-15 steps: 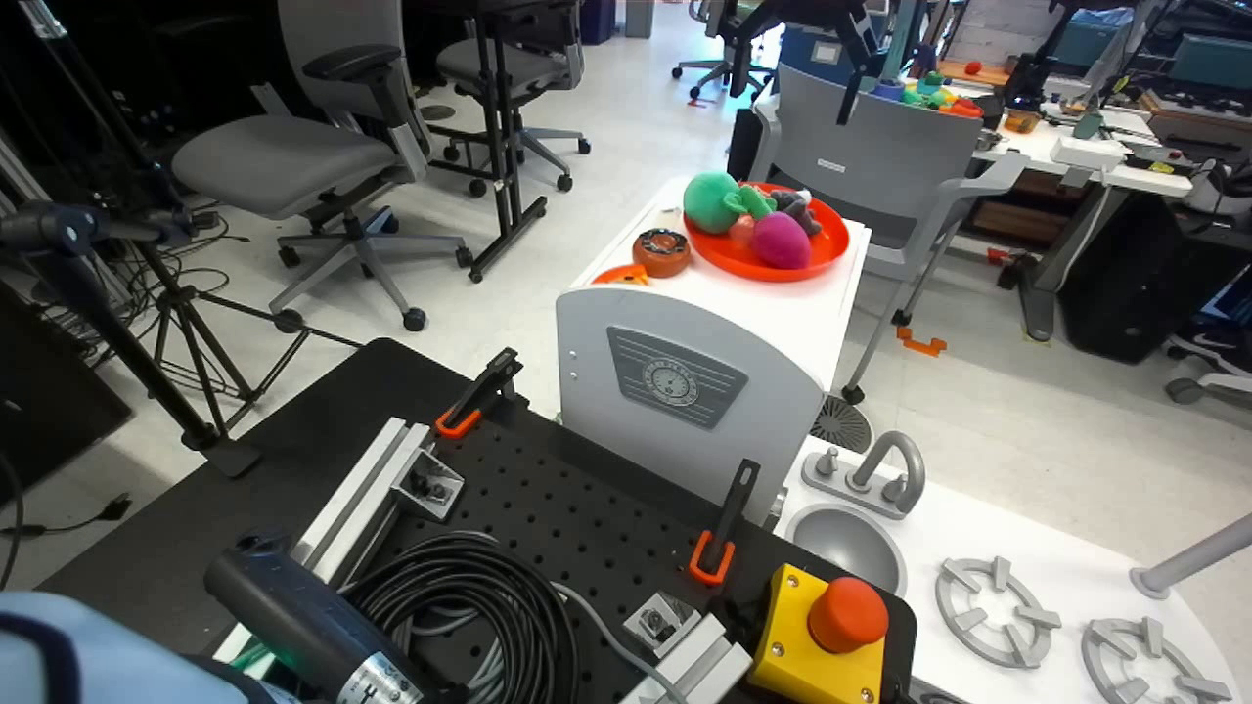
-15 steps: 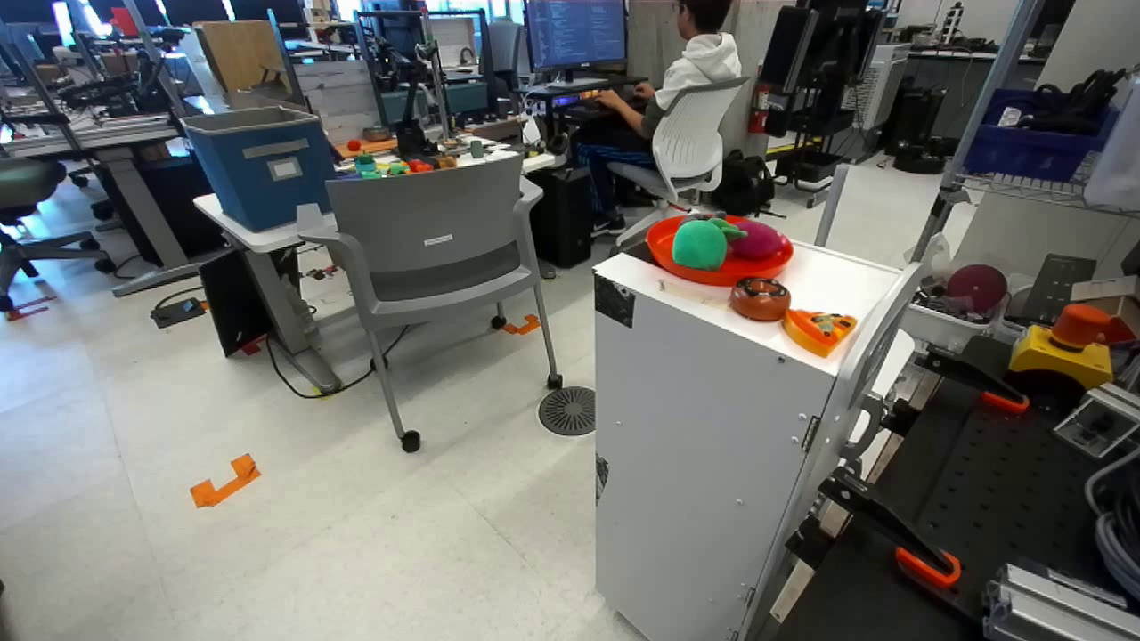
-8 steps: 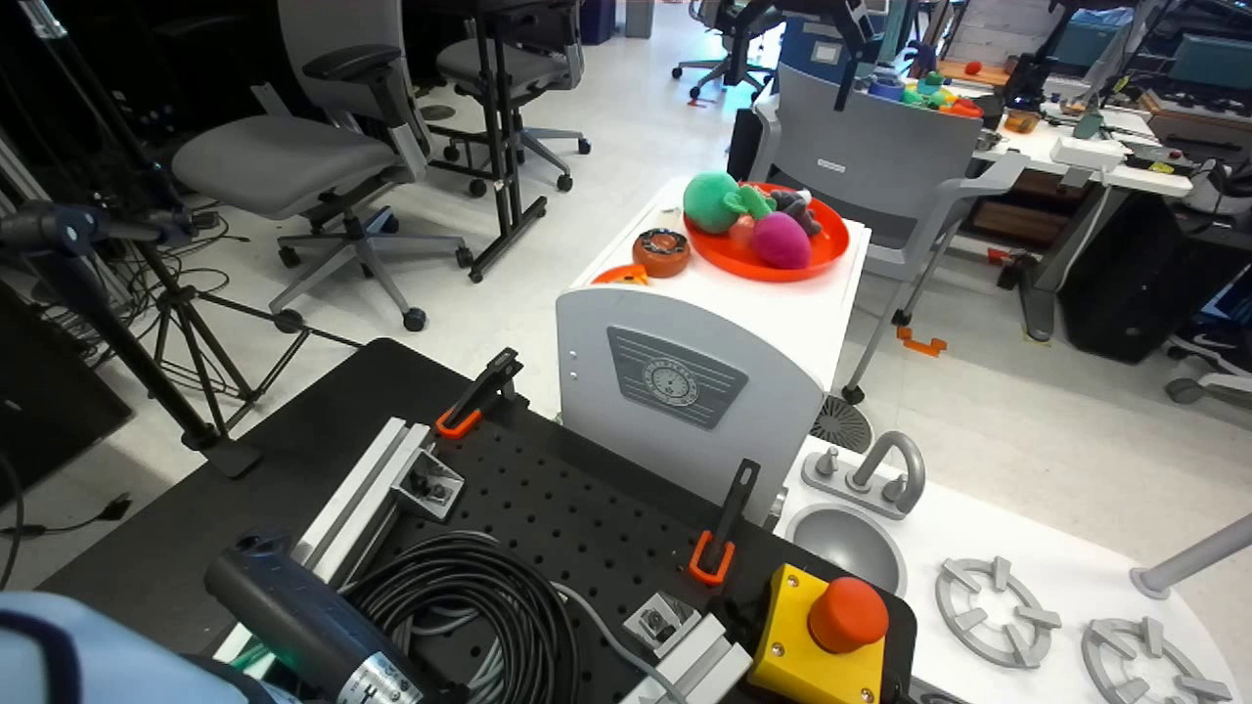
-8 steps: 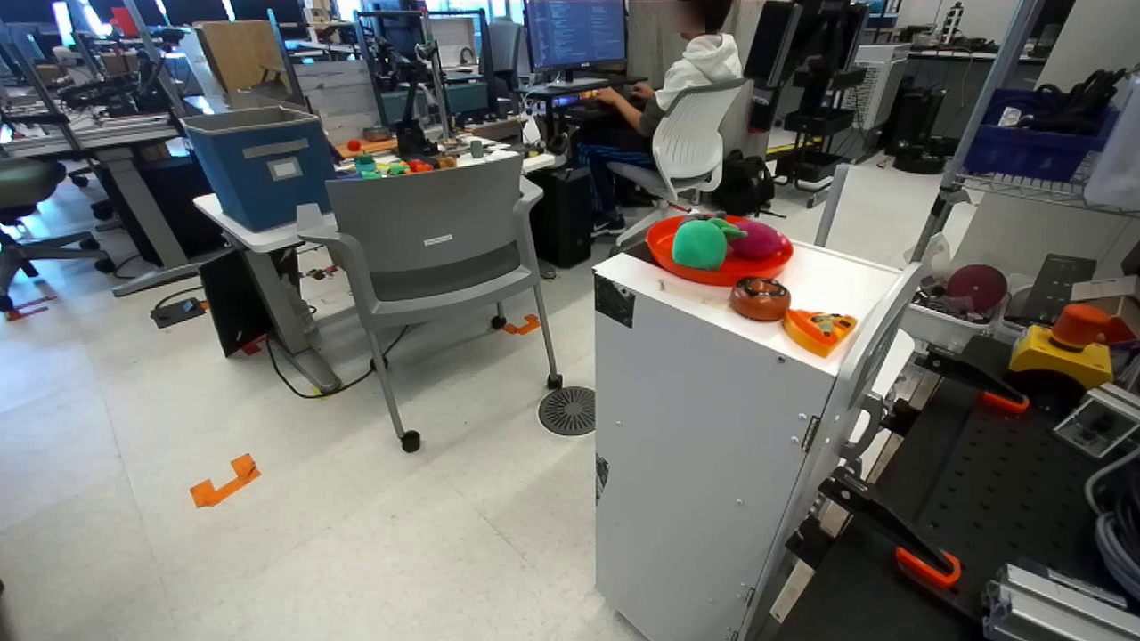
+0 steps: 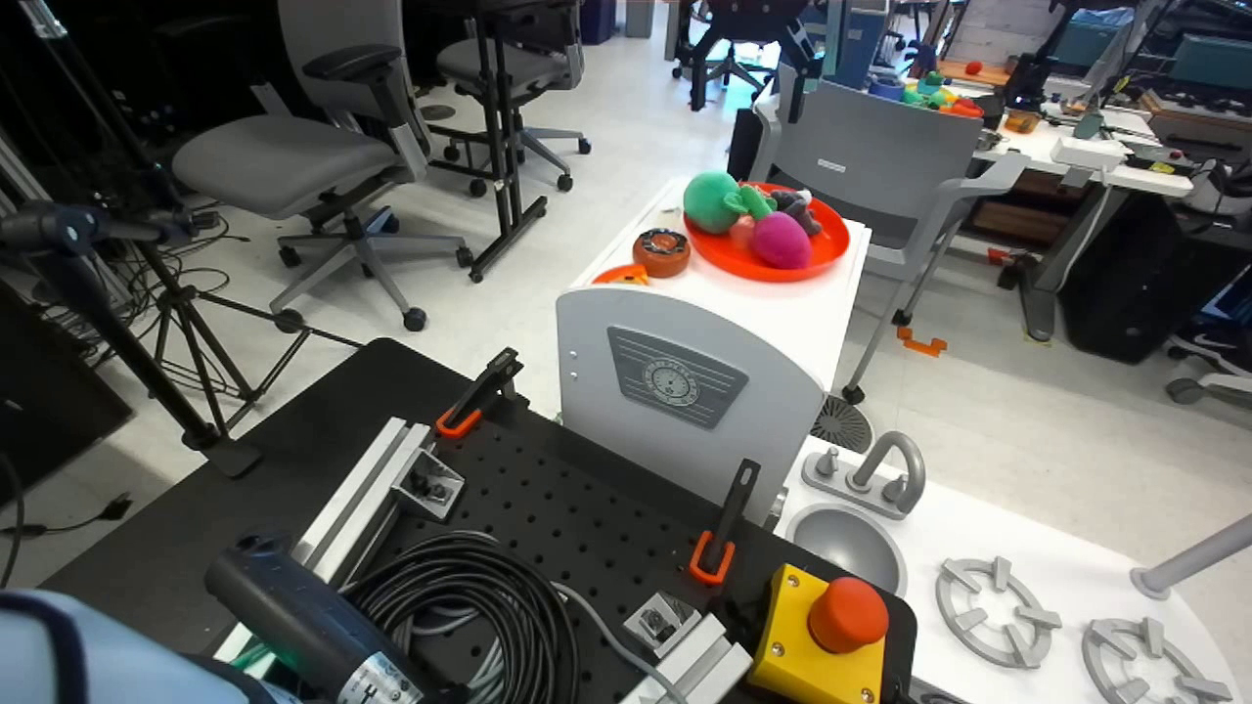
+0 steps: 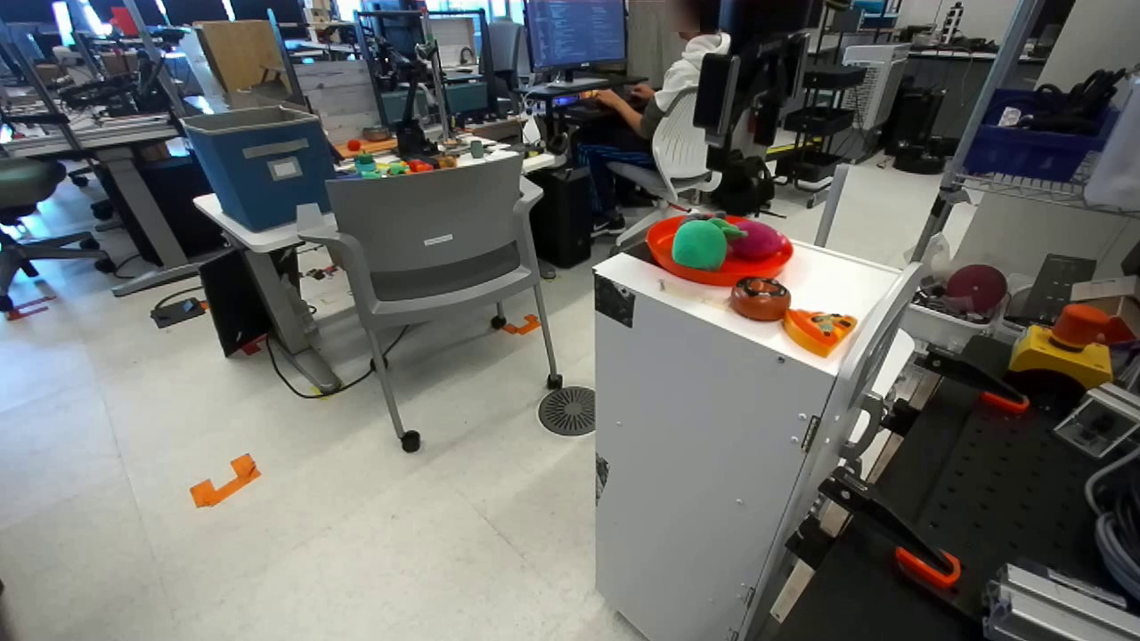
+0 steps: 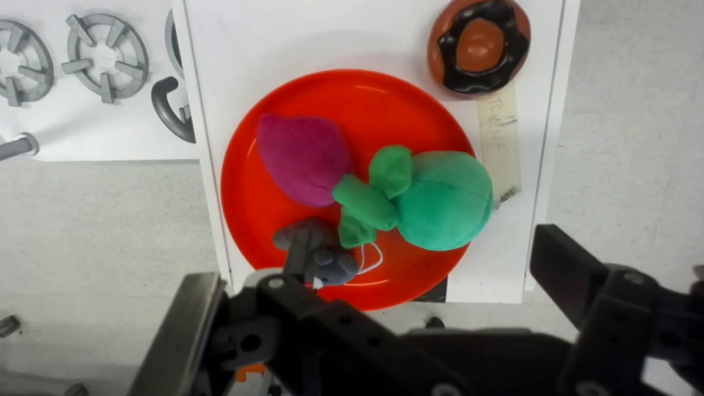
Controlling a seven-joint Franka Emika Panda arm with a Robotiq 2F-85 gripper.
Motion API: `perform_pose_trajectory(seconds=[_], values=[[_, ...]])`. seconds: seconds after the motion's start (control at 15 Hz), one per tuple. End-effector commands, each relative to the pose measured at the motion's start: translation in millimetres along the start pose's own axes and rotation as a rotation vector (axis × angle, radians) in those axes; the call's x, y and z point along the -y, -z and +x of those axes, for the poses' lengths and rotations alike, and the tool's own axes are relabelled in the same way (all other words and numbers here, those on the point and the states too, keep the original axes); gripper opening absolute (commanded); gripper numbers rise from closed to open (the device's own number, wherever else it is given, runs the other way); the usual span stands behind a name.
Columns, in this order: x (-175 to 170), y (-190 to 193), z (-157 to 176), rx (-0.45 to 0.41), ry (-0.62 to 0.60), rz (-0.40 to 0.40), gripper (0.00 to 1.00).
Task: Place the green plush toy inside the sink
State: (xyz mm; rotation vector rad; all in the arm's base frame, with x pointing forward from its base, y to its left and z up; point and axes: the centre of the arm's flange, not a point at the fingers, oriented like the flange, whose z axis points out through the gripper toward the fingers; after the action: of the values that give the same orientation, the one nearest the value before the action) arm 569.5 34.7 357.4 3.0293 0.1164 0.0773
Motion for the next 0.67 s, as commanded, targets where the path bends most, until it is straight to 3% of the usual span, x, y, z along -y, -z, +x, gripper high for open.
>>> perform_pose_trajectory(seconds=[0.0, 0.6], values=[[20.2, -8.5, 17.7, 0.041, 0.037, -0.020, 1.00], [24.2, -34.9, 19.0, 0.127, 0.075, -0.009, 1.00]])
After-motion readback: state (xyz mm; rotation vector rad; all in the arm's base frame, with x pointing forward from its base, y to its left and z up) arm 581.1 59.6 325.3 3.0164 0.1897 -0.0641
